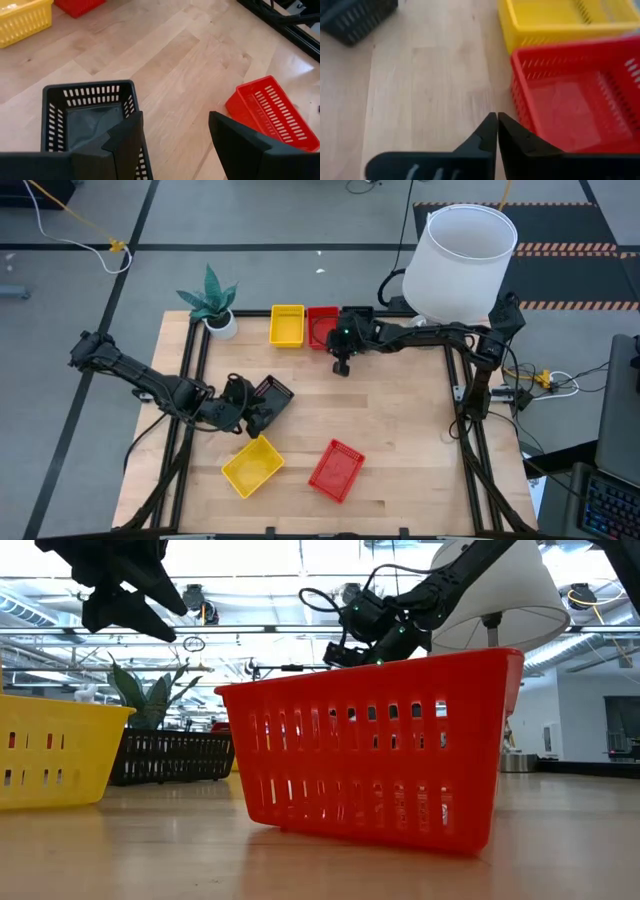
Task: Stack baskets by color
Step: Stack the middle red basket on the top red basket
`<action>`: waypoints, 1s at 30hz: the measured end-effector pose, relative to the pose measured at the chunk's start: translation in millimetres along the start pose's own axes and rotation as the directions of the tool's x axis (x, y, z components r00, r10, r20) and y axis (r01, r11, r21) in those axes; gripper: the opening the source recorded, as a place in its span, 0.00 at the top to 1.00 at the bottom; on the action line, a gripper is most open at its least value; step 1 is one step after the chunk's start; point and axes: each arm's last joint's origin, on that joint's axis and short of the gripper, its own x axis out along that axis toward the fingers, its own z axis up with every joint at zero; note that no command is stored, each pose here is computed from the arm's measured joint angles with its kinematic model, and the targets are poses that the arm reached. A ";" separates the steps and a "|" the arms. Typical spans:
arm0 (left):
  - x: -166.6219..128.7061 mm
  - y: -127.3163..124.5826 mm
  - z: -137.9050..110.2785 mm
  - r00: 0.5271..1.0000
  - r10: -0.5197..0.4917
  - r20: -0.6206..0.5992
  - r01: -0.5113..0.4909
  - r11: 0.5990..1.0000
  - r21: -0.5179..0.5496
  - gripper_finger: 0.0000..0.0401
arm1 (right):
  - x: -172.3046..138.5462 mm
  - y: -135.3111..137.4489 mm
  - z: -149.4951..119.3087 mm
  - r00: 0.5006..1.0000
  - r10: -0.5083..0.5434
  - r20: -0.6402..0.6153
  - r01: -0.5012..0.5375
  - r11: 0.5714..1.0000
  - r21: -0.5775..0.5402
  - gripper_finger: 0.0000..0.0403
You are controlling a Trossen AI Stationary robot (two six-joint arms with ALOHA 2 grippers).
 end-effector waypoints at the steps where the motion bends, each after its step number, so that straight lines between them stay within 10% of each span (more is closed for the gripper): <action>1: 0.5 0.4 0.9 1.000 0.001 0.001 -0.001 1.000 -0.001 0.43 | -0.1 -1.0 -1.1 1.000 0.001 -0.008 -0.001 1.000 0.007 0.97; 30: 2.4 1.4 2.8 1.000 -0.016 -0.026 0.016 1.000 -0.017 0.43 | 22.5 -7.0 -14.7 0.997 -0.055 -0.053 0.056 0.998 0.028 1.00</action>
